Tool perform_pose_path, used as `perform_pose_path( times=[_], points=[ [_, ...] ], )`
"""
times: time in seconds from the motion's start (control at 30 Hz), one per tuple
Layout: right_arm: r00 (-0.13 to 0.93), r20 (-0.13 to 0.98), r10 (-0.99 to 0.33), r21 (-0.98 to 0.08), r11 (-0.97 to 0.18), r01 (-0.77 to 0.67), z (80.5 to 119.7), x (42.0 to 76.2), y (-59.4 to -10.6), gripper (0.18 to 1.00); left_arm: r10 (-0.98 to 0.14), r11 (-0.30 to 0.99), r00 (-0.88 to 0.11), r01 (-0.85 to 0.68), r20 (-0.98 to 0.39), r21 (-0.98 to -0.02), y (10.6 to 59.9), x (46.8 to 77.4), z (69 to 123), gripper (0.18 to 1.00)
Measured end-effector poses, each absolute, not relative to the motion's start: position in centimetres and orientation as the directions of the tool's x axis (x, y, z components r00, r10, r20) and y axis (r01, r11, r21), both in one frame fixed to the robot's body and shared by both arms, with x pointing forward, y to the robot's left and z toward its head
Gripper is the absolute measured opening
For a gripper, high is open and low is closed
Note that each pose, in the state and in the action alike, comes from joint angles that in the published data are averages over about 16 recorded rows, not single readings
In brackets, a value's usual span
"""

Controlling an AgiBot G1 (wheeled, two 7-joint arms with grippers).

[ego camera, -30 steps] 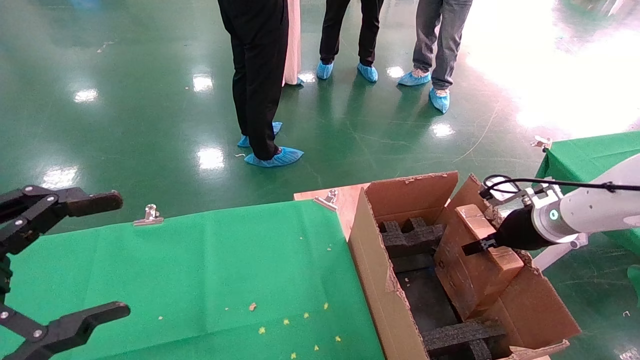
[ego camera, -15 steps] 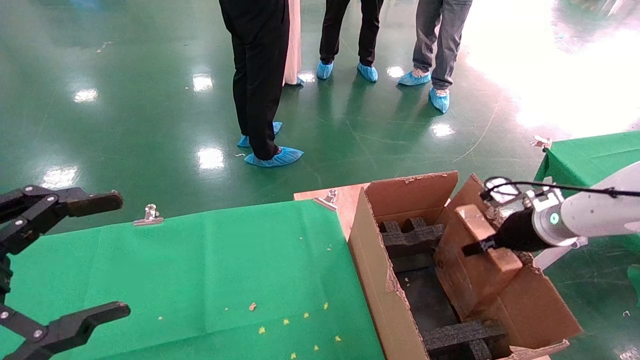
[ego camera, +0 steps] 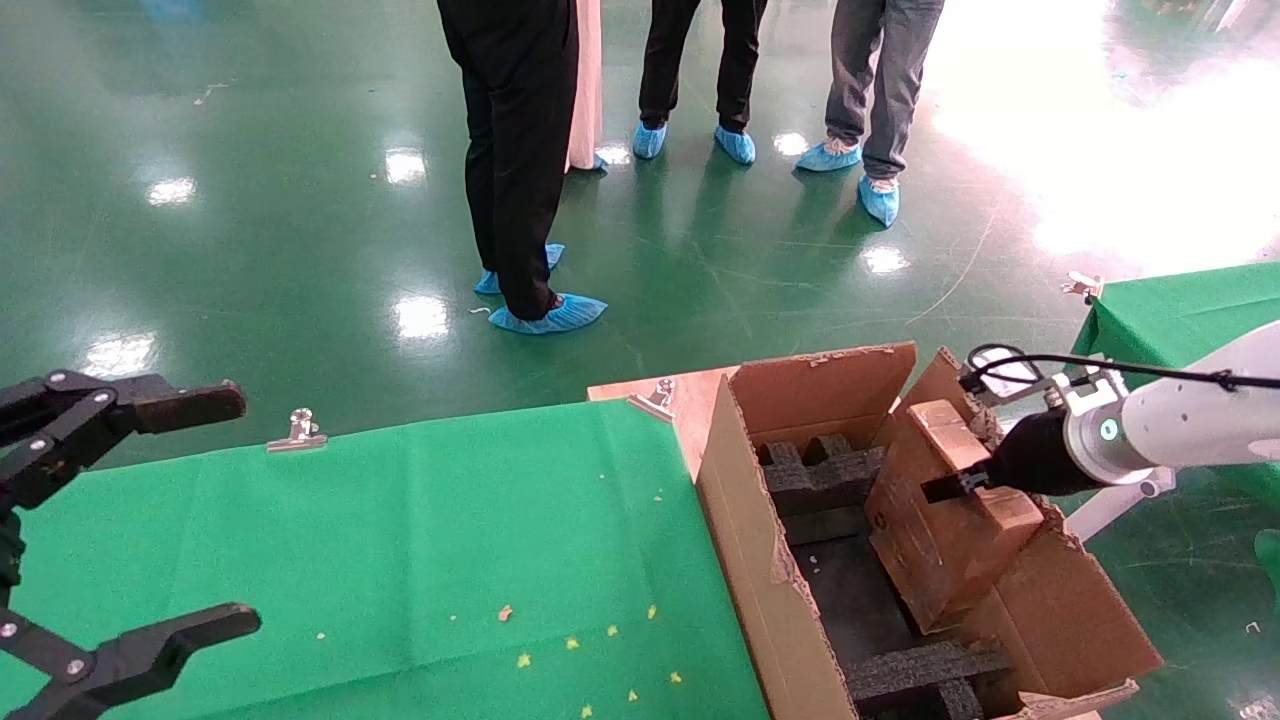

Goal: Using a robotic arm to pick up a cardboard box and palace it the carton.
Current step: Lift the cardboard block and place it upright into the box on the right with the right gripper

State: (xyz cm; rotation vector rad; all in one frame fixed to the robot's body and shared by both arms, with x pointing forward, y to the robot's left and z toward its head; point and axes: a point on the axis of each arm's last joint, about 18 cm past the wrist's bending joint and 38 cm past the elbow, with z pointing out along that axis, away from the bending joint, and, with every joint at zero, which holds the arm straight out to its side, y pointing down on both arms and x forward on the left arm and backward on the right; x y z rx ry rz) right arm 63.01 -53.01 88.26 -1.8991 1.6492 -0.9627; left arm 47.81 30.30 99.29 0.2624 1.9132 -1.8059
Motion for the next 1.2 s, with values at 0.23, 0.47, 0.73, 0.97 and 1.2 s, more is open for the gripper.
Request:
perform_pose_path(
  times=[0.23,0.47,0.73,0.97,1.2],
  points=[
    [0.056,0.198,-0.979,-0.718,-0.184,-0.672,86.9,62.3,-53.0,0.298,-0.191,0.105,-0.86,0.461,-0.473,-0.881,30.3,47.8,99.3,1.0],
    [0.059,0.187,-0.981,-0.713,-0.176,-0.679,86.0,61.4,-53.1,0.296,-0.191,0.105,-0.86,0.461,-0.473,-0.881,30.3,47.8,99.3,1.0],
    [0.061,0.191,-0.98,-0.698,-0.179,-0.693,85.0,61.1,-53.0,0.293,-0.191,0.105,-0.86,0.461,-0.473,-0.881,30.3,47.8,99.3,1.0],
    [0.07,0.208,-0.976,-0.68,-0.196,-0.707,84.1,61.5,-52.7,0.291,-0.191,0.105,-0.86,0.461,-0.473,-0.881,30.3,47.8,99.3,1.0],
    [0.079,0.225,-0.971,-0.659,-0.211,-0.722,83.4,62.1,-52.4,0.291,-0.191,0.105,-0.86,0.461,-0.473,-0.881,30.3,47.8,99.3,1.0]
  ],
)
